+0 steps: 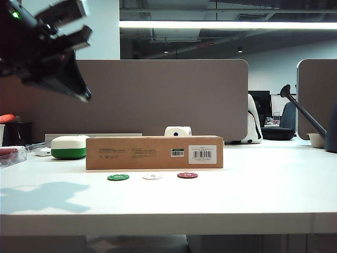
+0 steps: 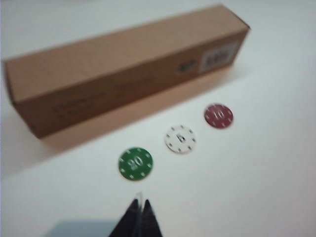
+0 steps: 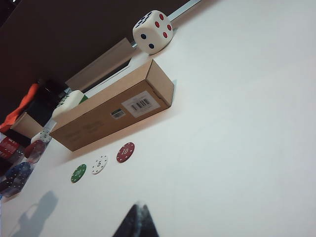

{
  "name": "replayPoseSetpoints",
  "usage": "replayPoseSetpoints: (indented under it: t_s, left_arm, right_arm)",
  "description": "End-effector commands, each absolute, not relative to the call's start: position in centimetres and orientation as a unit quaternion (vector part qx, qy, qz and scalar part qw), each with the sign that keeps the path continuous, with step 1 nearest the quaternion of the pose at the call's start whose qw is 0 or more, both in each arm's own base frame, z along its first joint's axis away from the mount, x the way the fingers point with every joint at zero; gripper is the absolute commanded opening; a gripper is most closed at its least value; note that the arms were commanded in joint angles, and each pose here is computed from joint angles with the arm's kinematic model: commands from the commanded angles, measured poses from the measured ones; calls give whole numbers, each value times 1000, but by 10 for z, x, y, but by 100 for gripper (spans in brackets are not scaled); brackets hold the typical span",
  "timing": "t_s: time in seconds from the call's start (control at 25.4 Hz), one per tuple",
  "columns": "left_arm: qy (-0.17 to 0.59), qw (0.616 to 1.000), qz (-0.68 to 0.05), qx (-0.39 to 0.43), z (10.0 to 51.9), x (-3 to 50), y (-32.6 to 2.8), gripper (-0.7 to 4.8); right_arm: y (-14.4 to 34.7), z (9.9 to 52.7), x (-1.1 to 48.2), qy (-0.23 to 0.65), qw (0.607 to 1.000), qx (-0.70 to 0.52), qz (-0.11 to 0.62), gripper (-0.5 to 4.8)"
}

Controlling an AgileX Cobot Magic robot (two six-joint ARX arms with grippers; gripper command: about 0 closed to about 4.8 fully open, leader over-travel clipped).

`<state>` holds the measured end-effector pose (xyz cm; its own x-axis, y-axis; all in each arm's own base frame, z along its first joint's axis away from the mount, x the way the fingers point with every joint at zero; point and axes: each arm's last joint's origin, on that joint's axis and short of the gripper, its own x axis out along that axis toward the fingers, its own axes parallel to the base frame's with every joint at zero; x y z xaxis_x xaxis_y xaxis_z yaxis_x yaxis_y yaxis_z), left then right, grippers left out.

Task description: Push the chip with the lowest value in the row forward next to the rectangular box.

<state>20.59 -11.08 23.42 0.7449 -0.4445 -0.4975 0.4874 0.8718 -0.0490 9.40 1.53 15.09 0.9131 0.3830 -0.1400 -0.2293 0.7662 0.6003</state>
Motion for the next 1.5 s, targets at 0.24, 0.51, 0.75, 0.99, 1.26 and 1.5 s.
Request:
replayPoseSetpoints:
  t_s: [0.24, 0.51, 0.75, 0.99, 1.26, 1.5]
  left_arm:
    - [270, 926, -261, 47, 227, 207, -118, -5]
    - [270, 926, -260, 47, 227, 207, -118, -5]
    - [270, 926, -260, 47, 227, 208, -118, -5]
    - [270, 926, -260, 47, 227, 208, -118, -5]
    - [270, 926, -259, 47, 227, 208, -118, -5]
    - [270, 926, -259, 47, 227, 208, -118, -5]
  right_arm:
    - [16, 153, 94, 123, 924, 310, 187, -6]
    - [14, 171, 93, 74, 930, 318, 167, -6]
    - [12, 198, 88, 12, 937, 315, 153, -6]
    - [12, 241, 95, 14, 946, 292, 137, -6]
    - [31, 291, 170, 128, 954, 207, 176, -6]
    - [100, 282, 258, 273, 914, 176, 242, -6]
